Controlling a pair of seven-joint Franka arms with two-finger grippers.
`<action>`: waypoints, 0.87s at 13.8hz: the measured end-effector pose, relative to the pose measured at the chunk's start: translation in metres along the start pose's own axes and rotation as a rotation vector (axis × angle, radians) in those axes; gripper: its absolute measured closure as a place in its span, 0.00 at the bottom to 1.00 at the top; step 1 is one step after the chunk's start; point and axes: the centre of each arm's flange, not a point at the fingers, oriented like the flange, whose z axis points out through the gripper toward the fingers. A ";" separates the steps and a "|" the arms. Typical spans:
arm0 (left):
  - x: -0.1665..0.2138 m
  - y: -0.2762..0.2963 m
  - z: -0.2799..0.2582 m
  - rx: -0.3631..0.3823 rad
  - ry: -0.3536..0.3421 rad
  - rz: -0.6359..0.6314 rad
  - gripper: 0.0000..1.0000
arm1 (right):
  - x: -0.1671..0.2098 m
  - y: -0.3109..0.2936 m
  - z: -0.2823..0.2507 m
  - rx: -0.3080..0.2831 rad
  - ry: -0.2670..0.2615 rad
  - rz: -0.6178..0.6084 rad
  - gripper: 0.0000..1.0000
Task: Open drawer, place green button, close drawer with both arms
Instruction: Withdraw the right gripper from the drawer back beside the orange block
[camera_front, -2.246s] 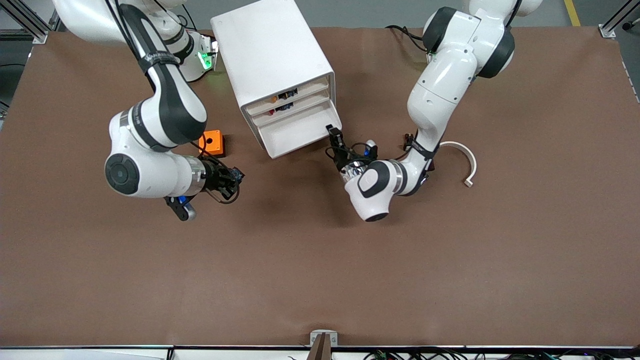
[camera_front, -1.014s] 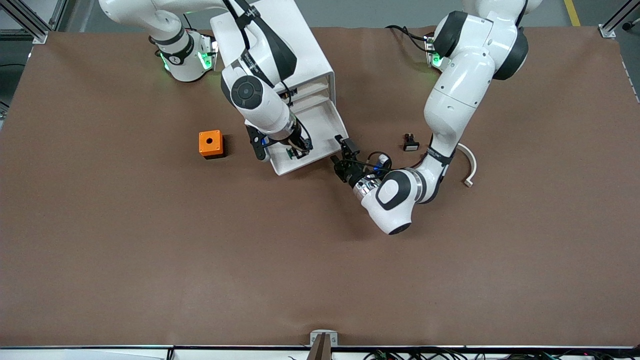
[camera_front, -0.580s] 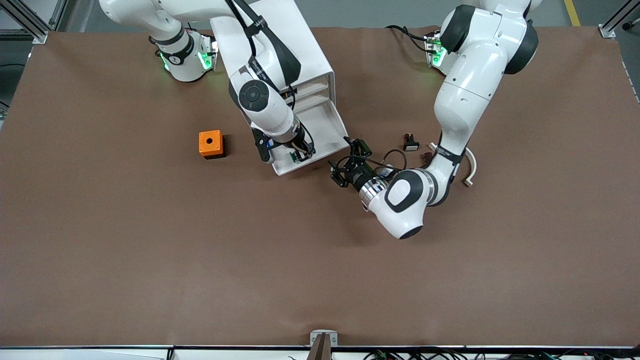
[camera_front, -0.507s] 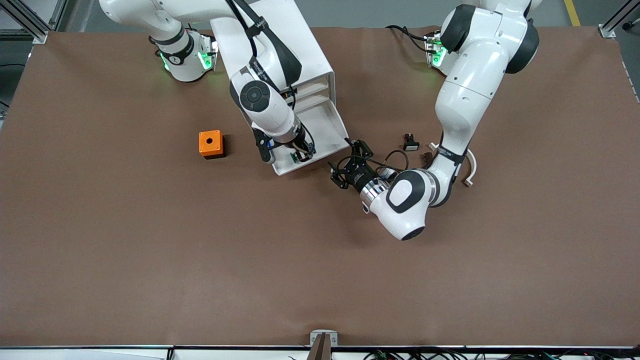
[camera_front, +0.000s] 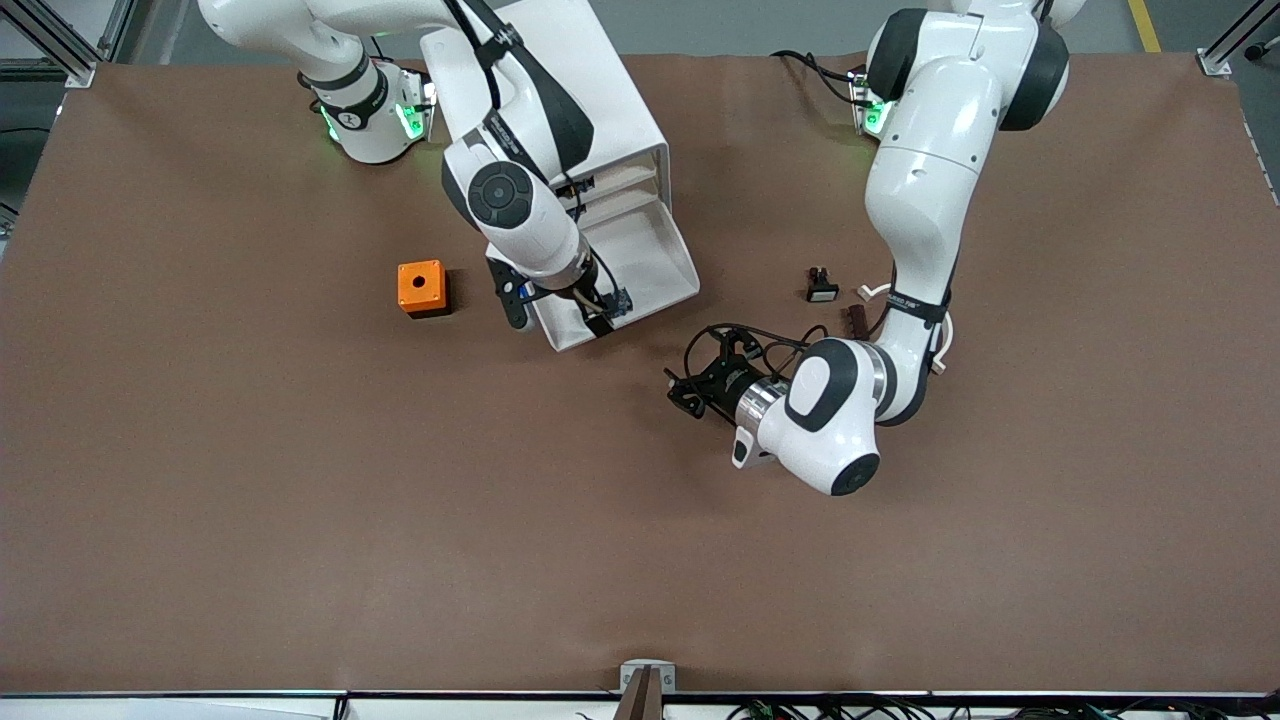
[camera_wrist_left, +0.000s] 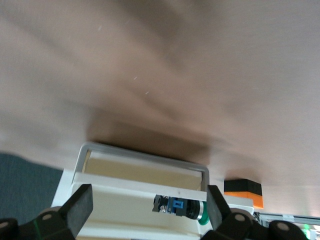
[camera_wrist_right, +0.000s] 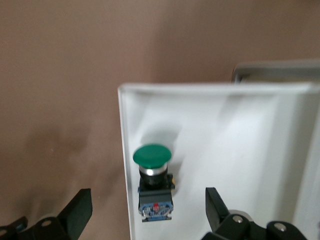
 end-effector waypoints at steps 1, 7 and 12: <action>-0.006 0.002 -0.007 -0.010 0.051 0.031 0.00 | 0.008 -0.004 -0.016 -0.002 0.048 -0.024 0.00; -0.037 0.018 -0.020 -0.028 0.312 0.135 0.00 | 0.124 -0.012 -0.108 -0.009 0.123 -0.305 0.00; -0.053 0.034 0.000 -0.006 0.488 0.210 0.00 | 0.249 -0.006 -0.172 -0.020 0.114 -0.562 0.00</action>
